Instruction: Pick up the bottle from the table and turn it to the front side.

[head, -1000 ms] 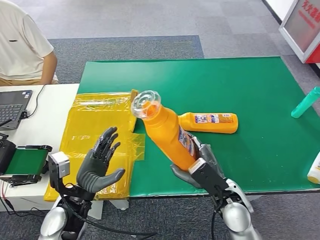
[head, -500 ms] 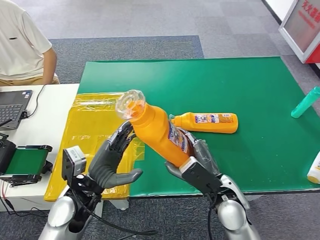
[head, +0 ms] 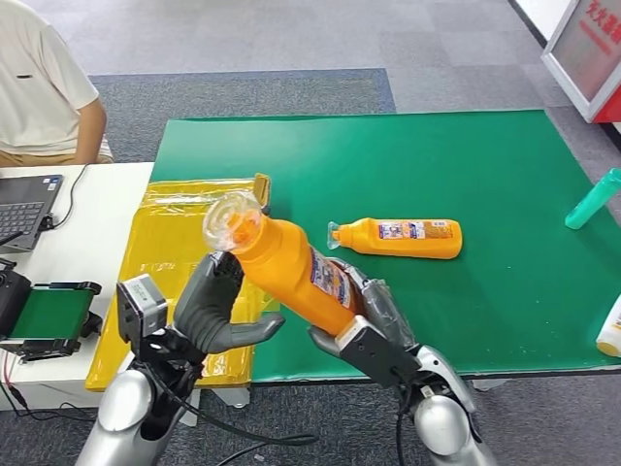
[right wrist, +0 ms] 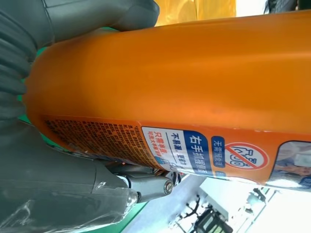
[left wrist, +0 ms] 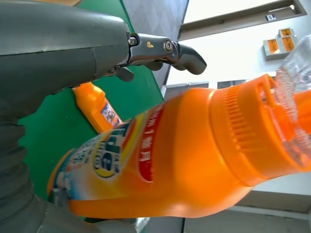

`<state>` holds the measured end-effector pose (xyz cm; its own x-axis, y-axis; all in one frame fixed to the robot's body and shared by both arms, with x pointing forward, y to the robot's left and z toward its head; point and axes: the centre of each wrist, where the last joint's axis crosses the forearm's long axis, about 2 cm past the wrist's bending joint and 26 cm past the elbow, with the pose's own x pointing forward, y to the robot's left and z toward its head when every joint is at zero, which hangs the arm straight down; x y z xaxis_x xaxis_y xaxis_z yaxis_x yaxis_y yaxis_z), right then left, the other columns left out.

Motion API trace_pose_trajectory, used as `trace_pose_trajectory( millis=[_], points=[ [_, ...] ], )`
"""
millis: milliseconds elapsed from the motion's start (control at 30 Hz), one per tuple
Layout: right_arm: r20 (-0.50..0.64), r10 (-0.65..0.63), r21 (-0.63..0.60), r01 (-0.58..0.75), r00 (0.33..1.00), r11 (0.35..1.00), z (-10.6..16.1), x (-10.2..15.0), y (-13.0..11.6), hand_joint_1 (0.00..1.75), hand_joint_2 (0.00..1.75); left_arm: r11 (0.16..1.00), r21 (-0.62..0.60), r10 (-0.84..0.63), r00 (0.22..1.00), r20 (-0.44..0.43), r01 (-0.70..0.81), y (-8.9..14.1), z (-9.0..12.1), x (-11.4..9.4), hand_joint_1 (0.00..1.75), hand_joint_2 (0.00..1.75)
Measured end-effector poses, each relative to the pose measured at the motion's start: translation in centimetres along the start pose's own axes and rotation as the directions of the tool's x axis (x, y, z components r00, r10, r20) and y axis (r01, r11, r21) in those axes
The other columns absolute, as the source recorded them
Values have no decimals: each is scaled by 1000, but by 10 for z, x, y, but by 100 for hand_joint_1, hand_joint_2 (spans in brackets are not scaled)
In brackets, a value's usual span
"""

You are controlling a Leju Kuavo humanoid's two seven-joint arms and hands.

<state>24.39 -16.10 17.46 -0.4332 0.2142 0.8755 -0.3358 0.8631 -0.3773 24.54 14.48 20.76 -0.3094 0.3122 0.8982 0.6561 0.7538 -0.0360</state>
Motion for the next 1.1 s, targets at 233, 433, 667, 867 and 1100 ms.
trace_pose_trajectory(
  millis=[233, 433, 667, 867, 1100],
  points=[
    [26, -41, 34, 40, 999, 999, 0, 4, 10, 175, 175, 992, -28, 120, 993, 7, -120, -5, -4, 2, 0, 175],
    [24, -68, 47, 67, 997, 997, 2, 4, 14, 175, 175, 976, -52, 212, 977, -10, -212, -10, 0, -3, 87, 175],
    [37, -54, 32, 53, 998, 998, 8, -1, 18, 175, 175, 968, -79, 237, 970, -48, -240, -16, 12, -17, 175, 175],
    [38, -57, 28, 56, 998, 998, 8, 1, 17, 175, 175, 968, -86, 231, 971, -65, -236, -14, 10, -15, 175, 175],
    [45, -63, 23, 62, 997, 998, 9, 1, 17, 133, 175, 969, -87, 226, 971, -72, -232, -13, 12, -16, 175, 175]
  ],
)
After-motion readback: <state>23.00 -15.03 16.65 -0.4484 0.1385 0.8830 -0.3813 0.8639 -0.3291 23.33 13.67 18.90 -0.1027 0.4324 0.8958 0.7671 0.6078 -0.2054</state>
